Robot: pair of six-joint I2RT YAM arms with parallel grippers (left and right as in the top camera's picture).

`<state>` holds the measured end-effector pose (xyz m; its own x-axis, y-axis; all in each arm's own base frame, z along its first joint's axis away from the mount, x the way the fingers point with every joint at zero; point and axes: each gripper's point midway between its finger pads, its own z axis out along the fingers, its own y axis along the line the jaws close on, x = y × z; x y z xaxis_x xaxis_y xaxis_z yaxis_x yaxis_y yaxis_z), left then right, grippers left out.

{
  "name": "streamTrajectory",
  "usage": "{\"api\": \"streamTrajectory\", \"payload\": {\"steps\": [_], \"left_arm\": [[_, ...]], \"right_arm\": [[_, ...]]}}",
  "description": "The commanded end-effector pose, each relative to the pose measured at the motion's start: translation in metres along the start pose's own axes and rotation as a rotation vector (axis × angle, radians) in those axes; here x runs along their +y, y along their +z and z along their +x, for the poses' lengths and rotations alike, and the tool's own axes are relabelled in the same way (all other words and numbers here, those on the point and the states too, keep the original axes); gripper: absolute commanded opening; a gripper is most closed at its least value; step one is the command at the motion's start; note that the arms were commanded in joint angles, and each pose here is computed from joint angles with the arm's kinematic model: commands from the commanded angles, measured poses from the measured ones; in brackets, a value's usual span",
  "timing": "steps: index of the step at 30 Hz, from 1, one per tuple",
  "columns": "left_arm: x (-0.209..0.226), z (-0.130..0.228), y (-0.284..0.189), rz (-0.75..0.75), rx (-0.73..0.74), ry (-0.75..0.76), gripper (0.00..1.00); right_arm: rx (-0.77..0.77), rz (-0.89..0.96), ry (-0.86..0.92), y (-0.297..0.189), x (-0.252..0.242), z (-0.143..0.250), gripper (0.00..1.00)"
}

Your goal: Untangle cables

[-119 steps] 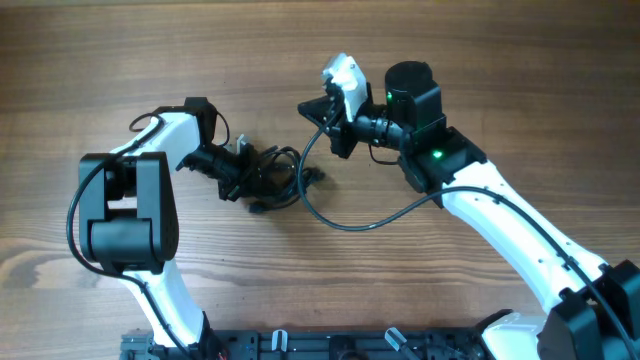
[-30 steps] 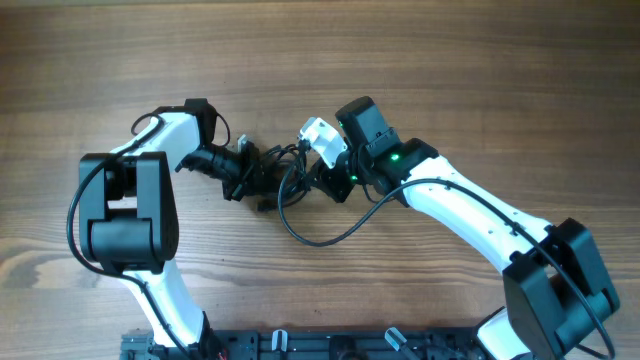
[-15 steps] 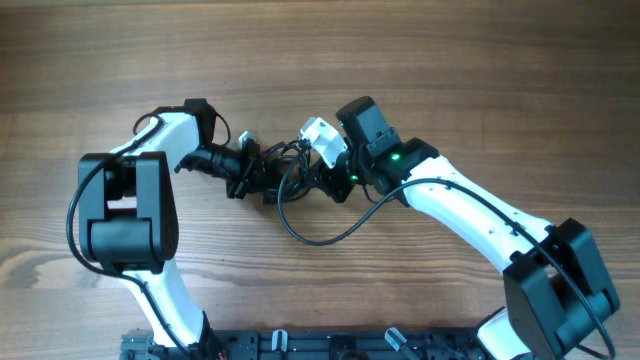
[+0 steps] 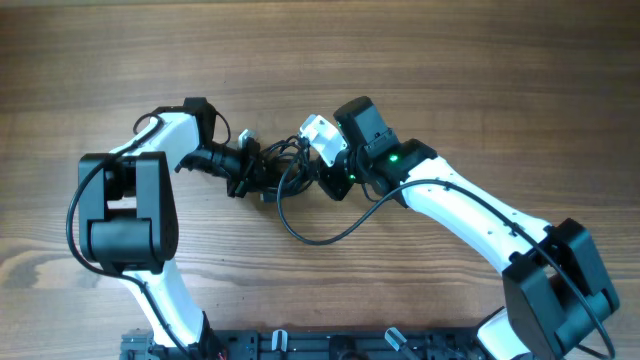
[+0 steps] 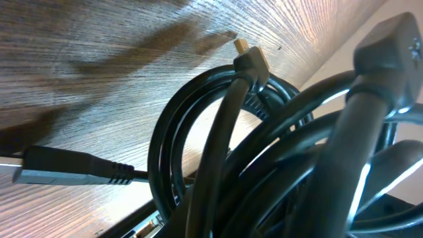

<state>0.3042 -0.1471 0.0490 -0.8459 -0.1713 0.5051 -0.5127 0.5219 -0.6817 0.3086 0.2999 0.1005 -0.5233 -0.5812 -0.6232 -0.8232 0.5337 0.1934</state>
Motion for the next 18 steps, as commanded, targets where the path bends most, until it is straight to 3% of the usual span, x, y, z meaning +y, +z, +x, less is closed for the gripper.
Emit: {"api": "streamTrajectory", "payload": {"steps": [1,8,18], "left_arm": [[0.006,0.0,0.001,-0.043,-0.009,0.03,0.04],[0.02,-0.006,-0.001,-0.125,-0.042,0.033,0.04],[0.02,-0.007,-0.001,-0.125,-0.044,0.035,0.04]], "right_arm": [[-0.097,0.087,-0.038,-0.029,-0.008,-0.033,0.04],[-0.237,0.116,-0.103,-0.081,0.007,-0.065,0.04],[-0.381,0.186,-0.231,-0.13,0.016,-0.095,0.04]]}}
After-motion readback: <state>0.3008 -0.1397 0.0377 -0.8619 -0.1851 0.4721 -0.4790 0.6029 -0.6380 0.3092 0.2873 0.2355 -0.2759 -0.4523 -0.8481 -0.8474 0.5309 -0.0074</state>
